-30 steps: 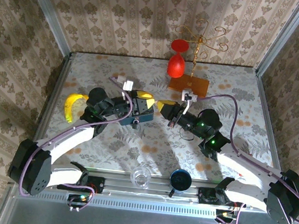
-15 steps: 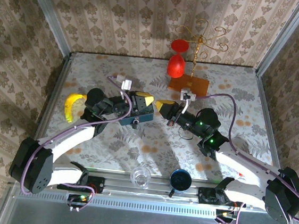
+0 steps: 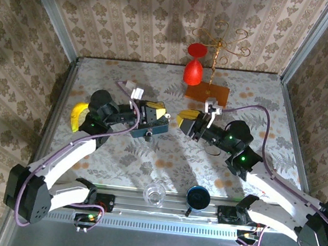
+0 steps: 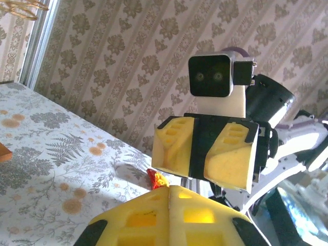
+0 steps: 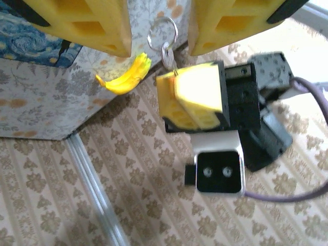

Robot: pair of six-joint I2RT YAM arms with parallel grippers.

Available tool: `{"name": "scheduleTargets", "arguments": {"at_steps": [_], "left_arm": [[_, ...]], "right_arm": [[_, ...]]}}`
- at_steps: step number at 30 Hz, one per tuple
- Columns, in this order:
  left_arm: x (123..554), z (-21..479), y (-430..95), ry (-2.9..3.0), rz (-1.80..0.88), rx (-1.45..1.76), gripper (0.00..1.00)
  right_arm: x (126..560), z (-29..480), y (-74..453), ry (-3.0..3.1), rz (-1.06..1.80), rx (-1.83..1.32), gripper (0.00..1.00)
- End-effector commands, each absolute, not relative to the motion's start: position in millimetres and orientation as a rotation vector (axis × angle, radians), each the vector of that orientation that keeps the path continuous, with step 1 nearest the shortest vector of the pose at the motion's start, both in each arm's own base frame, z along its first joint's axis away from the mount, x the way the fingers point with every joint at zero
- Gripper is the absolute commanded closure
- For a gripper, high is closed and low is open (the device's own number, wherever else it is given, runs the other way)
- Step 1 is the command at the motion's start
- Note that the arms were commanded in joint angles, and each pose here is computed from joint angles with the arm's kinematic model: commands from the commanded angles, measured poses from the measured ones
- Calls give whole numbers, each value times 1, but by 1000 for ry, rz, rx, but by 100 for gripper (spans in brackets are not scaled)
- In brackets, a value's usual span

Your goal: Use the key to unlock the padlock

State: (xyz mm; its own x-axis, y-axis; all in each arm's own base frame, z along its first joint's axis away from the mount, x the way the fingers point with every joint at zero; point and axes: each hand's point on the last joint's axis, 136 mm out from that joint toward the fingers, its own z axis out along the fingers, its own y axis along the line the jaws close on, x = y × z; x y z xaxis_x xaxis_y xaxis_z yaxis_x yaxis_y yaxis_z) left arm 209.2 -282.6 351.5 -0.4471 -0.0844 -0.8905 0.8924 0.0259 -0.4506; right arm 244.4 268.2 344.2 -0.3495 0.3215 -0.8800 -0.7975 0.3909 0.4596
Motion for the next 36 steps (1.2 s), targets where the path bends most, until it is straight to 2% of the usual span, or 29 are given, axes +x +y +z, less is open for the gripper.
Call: {"name": "scheduleTargets", "arguments": {"at_steps": [1, 9, 36], "left_arm": [[189, 350, -282, 1511, -1514, 996, 100], [171, 355, -285, 1479, -1529, 1079, 100], [170, 359, -283, 1456, -1503, 1078, 100]], "right_arm": [[224, 351, 277, 1502, 1254, -622, 67], [222, 354, 288, 1519, 1298, -685, 68], [230, 332, 306, 1628, 1333, -723, 71]]}}
